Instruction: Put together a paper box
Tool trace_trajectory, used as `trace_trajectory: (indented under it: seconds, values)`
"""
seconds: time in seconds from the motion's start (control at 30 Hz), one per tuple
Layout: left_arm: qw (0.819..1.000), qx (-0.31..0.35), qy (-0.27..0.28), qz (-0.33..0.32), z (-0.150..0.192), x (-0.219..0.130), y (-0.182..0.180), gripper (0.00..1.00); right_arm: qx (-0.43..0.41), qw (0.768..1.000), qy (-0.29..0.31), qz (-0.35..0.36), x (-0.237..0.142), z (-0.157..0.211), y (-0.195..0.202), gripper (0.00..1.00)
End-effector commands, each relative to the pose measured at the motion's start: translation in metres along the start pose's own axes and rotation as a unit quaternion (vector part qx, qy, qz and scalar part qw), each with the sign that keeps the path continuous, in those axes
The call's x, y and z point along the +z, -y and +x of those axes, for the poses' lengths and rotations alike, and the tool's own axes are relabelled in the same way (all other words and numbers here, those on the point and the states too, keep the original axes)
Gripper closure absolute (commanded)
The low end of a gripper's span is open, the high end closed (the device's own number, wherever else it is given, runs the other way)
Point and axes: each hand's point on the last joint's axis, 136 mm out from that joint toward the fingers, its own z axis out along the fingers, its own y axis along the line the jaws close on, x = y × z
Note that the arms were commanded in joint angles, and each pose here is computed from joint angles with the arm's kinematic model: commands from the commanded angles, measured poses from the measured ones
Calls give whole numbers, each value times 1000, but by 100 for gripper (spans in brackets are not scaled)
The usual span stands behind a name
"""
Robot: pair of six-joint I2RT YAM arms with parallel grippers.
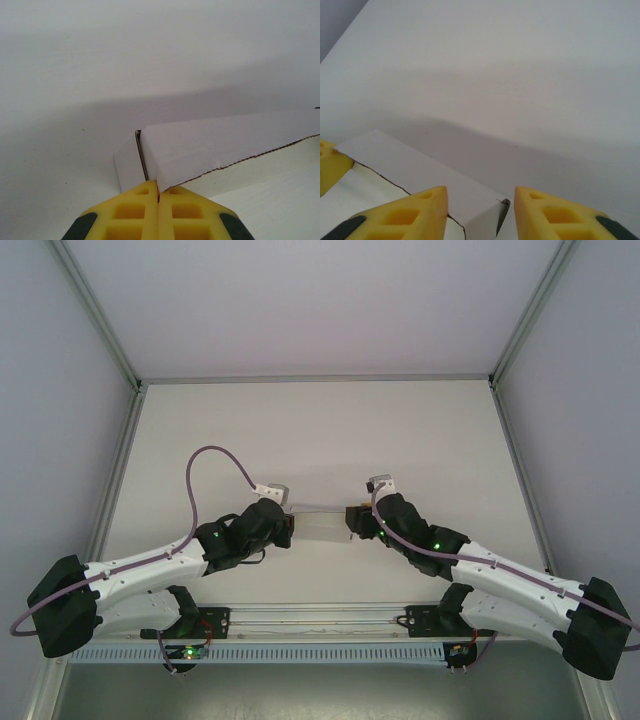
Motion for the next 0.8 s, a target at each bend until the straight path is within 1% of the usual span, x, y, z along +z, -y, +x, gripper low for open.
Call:
trace_trajectory:
  seconds: [0.0,0.13,0.23,0.37,0.4,0.43,0.53,0.6,0.67,0.77]
  values:
    - [993,10,-102,-50,56,1,-29,100,47,998,-22,-22,4,9,-7,65]
    - [993,9,-103,-47,56,3,-27,100,76,995,-58,3,9,32,6,76]
    - [993,8,-106,-48,57,4,-27,100,107,992,-71,-8,10,45,4,78]
    - [993,7,-105,-45,58,6,-26,100,133,988,-68,-41,11,51,-4,80]
    - [994,7,-104,-44,57,6,-25,100,127,989,-64,-44,10,51,-4,78]
    - [994,7,-104,-44,57,6,-25,100,122,990,-57,-37,9,48,-1,73]
    - [993,8,-102,-51,55,5,-27,100,88,996,-28,20,-5,31,18,60]
    - [993,7,-102,-59,54,3,-30,100,66,997,-2,39,-21,10,25,58]
    - [993,7,-100,-60,54,1,-31,100,50,998,16,33,-34,-3,24,54]
    - [994,3,-94,-60,53,-1,-32,100,25,1000,14,11,-44,-4,18,54]
